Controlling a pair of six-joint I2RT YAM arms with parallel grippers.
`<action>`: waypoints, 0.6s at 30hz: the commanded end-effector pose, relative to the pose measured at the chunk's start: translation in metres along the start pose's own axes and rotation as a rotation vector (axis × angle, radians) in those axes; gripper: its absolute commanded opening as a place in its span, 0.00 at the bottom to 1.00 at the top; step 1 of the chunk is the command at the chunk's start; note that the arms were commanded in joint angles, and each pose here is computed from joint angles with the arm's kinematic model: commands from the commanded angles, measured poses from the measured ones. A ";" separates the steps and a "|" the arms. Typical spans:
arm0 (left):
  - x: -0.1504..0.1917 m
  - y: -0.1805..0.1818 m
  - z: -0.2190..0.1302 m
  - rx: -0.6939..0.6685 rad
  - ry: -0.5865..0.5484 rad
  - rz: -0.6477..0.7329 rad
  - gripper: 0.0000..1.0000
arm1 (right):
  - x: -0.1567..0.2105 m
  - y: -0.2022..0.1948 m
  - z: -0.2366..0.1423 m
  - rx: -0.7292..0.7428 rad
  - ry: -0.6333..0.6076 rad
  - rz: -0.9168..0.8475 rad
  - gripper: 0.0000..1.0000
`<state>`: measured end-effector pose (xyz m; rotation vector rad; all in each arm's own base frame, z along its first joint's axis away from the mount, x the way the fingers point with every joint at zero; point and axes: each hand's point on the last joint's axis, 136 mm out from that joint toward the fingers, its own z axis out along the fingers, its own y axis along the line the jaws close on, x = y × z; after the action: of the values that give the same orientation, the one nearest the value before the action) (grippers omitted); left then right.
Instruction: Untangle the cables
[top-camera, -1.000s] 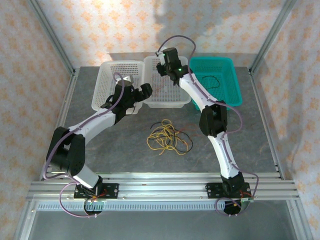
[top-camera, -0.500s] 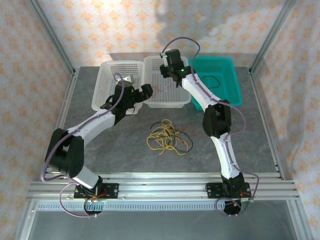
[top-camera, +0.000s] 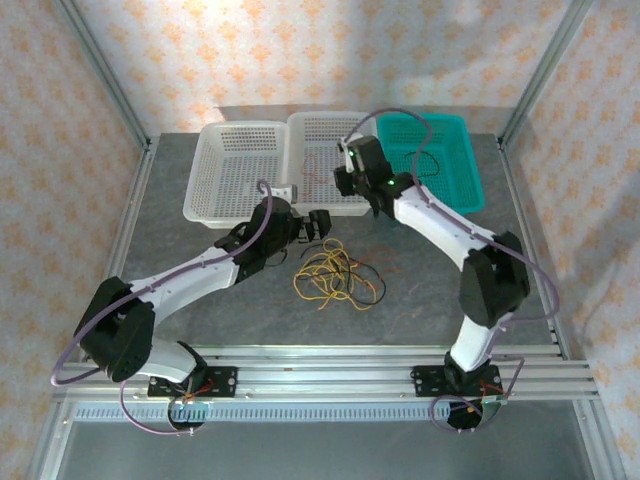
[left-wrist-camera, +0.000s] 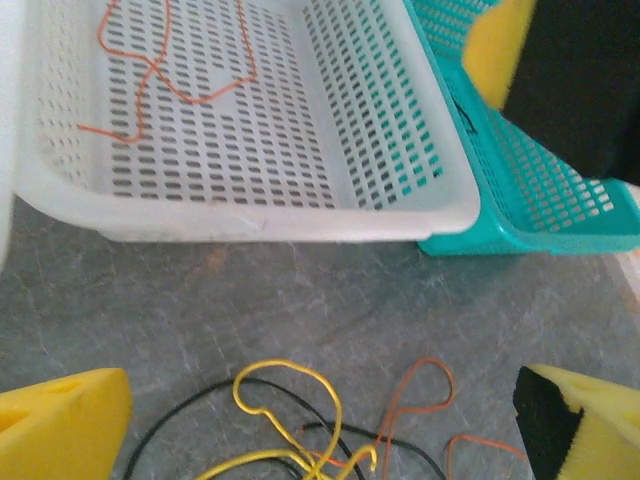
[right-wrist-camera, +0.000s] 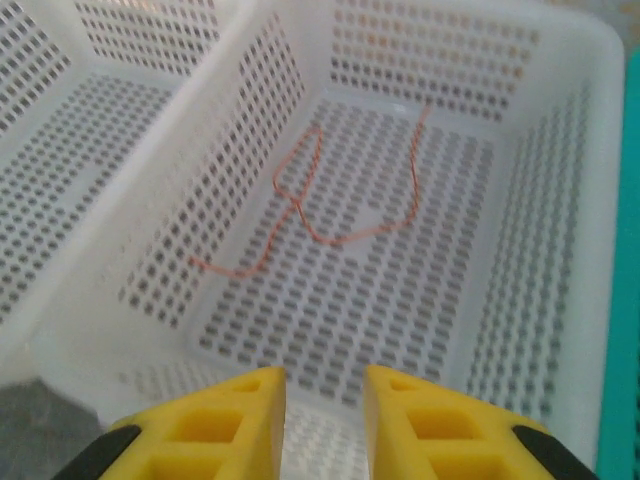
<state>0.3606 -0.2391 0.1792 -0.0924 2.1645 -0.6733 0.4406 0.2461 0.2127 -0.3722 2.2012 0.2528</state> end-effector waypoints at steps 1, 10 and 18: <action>0.010 -0.011 0.004 0.011 0.004 0.000 0.99 | 0.026 -0.019 -0.020 0.072 0.017 0.123 0.26; 0.056 -0.061 0.020 0.102 0.091 0.090 0.99 | 0.115 -0.059 -0.070 0.247 0.138 0.329 0.31; 0.090 -0.096 0.030 0.152 0.132 0.172 0.99 | 0.183 -0.071 -0.075 0.303 0.245 0.450 0.33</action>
<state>0.3050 -0.3467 0.1353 0.1982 2.2702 -0.7610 0.3168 0.1433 0.1247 0.1498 2.4704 0.1701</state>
